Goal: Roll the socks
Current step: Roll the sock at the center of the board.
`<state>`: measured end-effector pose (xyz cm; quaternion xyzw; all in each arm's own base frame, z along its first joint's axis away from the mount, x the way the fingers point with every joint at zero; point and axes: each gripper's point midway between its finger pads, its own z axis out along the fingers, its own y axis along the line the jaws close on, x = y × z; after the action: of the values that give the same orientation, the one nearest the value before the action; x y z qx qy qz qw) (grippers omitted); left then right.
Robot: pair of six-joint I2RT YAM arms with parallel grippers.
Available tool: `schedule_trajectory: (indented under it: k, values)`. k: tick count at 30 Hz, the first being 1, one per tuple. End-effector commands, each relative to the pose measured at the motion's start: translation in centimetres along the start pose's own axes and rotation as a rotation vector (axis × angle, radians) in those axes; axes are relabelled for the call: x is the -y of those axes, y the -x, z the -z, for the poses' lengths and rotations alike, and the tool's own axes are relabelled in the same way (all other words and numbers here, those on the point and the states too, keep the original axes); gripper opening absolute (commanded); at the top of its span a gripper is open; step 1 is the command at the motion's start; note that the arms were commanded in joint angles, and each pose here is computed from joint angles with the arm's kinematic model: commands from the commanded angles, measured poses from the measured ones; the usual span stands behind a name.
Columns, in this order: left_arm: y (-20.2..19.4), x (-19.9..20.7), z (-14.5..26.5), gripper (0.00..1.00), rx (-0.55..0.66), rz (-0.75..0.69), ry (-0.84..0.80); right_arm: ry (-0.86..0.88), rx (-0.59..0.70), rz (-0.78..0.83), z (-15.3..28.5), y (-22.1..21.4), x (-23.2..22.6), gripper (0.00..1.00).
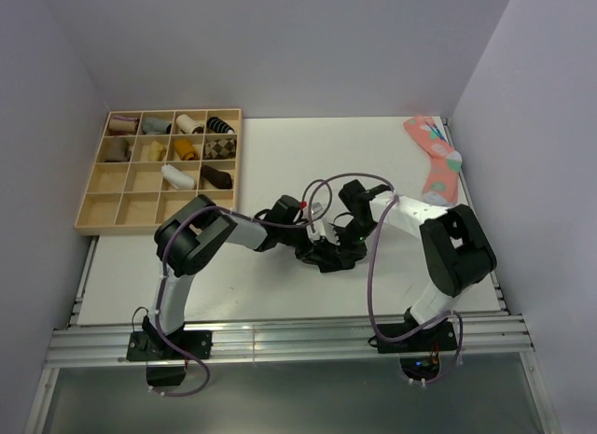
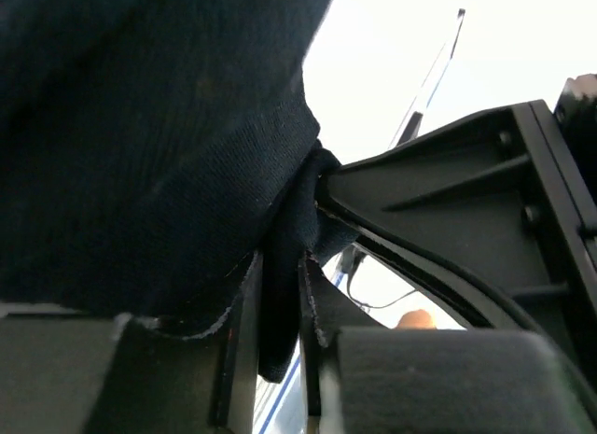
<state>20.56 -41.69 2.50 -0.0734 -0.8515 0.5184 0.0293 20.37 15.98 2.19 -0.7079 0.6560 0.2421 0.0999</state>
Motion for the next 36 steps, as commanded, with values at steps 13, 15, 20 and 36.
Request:
schedule_trajectory:
  k: [13, 15, 20, 36]
  values:
    - [3.1, 1.0, 4.1, 0.36, 0.481, -0.210, 0.044, 0.300, -0.039, -0.205, 1.1, -1.8, -3.4, 0.17]
    - [3.2, 1.0, 5.1, 0.36, 0.536, -0.288, 0.085, 0.318, -0.035, -0.226, 1.2, -1.9, -3.1, 0.18]
    - [3.0, 1.6, 6.3, 0.36, 0.679, -0.533, 0.224, 0.385, -0.036, -0.308, 1.6, -2.0, -2.8, 0.18]
    - [-0.4, 4.2, 2.3, 0.44, 0.661, -1.092, 0.291, 0.494, -0.119, -0.497, 1.2, -2.8, -1.4, 0.18]
